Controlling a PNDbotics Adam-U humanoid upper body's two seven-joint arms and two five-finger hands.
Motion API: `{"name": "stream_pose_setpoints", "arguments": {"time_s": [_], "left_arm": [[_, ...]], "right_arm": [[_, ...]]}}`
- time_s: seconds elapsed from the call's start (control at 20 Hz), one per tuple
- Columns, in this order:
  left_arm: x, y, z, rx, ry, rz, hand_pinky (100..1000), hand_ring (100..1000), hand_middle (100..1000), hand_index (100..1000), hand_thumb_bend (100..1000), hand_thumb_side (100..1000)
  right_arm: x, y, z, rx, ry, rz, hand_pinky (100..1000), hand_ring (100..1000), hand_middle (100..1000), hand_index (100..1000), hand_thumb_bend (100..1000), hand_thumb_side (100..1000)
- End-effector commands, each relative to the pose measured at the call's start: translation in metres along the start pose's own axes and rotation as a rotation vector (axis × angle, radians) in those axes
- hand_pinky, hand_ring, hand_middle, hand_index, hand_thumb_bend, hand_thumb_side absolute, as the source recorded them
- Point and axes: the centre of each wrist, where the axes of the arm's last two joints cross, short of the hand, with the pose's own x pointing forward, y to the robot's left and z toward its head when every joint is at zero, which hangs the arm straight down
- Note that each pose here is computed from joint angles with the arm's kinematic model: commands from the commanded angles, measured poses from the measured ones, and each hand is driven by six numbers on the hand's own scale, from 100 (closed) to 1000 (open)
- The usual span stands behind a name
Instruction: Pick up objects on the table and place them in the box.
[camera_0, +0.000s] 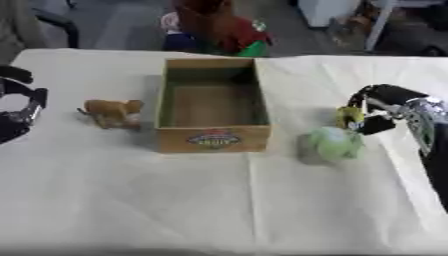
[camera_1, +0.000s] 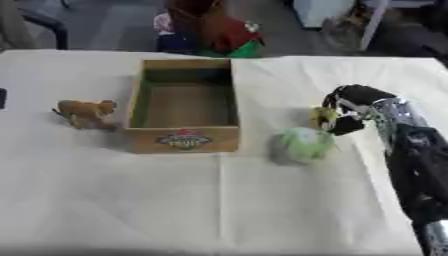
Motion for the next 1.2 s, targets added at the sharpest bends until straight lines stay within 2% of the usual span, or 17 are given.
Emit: {"name": "stream_pose_setpoints", "arguments": {"time_s": [0.05, 0.3, 0.45, 0.55, 0.75, 0.9, 1.05, 1.2], "left_arm": [[0.007, 0.009, -0.004, 0.011, -0.026, -0.025, 750, 567, 575, 660, 293, 100], [0.007, 0.009, -0.003, 0.010, -0.025, -0.024, 750, 567, 575, 660, 292, 100], [0.007, 0.009, -0.003, 0.010, -0.025, -0.024, 750, 567, 575, 660, 292, 100], [0.007, 0.009, -0.004, 0.008, -0.027, -0.022, 750, 567, 575, 660, 292, 100], [0.007, 0.008, -0.004, 0.006, -0.027, -0.020, 750, 567, 575, 661, 292, 100], [0.007, 0.007, -0.004, 0.004, -0.028, -0.017, 750, 567, 575, 661, 291, 100], [0.007, 0.006, -0.005, 0.001, -0.029, -0.013, 750, 567, 575, 661, 291, 100], [0.008, 0.006, -0.005, 0.000, -0.031, -0.010, 750, 567, 575, 661, 291, 100]], "right_arm": [[-0.006, -0.009, 0.002, -0.037, 0.031, 0.028, 445, 413, 362, 476, 100, 387], [-0.004, -0.019, 0.002, -0.159, 0.034, 0.012, 357, 346, 285, 409, 100, 387], [0.001, -0.041, 0.001, -0.273, 0.008, 0.010, 331, 330, 264, 392, 100, 354], [0.010, -0.062, -0.001, -0.353, -0.030, 0.018, 325, 327, 259, 386, 100, 333], [0.034, -0.101, -0.007, -0.469, -0.125, 0.045, 320, 326, 257, 382, 100, 312], [0.061, -0.125, -0.015, -0.533, -0.210, 0.063, 322, 328, 258, 384, 100, 304], [0.090, -0.138, -0.024, -0.557, -0.289, 0.077, 328, 333, 262, 390, 100, 306], [0.119, -0.142, -0.033, -0.549, -0.364, 0.095, 346, 347, 273, 402, 100, 323]]}}
